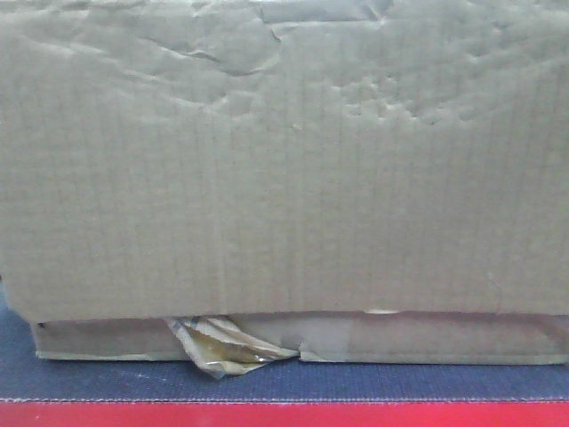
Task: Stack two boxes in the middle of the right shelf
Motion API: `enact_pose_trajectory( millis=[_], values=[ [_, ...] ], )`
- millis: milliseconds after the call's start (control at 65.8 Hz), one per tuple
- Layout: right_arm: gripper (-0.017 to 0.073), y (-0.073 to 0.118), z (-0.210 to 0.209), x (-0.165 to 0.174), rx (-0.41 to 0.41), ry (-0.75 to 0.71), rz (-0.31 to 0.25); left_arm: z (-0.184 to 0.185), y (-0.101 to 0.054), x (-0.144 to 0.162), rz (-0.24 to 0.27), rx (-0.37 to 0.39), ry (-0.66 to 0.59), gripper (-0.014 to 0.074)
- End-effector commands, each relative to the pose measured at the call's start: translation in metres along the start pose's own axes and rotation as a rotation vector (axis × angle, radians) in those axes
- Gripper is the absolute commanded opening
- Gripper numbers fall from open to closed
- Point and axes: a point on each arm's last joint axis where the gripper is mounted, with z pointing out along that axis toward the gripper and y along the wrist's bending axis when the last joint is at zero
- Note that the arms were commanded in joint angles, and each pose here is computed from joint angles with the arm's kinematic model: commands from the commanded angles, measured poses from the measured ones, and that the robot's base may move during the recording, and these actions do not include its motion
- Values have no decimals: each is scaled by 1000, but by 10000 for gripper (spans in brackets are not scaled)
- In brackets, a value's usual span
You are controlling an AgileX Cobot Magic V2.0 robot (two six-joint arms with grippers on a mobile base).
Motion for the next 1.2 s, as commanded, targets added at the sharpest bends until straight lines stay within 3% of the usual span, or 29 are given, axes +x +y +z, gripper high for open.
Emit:
enact_pose_trajectory(
  millis=[0, 182, 532, 729, 942, 1185],
  values=[
    [-162, 2, 16, -16, 34, 207, 3, -1, 0, 0, -5, 13, 2, 340],
    [-162, 4, 55, -32, 70, 473, -9, -1, -2, 1, -13, 33, 12, 340],
    [-162, 5, 114, -39, 75, 518, -10, -1, -3, 2, -17, 43, 18, 340],
    [-161, 11, 135, -65, 88, 664, -14, -1, -3, 2, -17, 43, 18, 340],
    [-141, 45, 160, -106, 21, 678, -40, -1, -3, 2, -17, 43, 18, 340],
    [-140, 90, 176, -122, -2, 733, -74, -1, -3, 2, -17, 43, 18, 340]
  ],
)
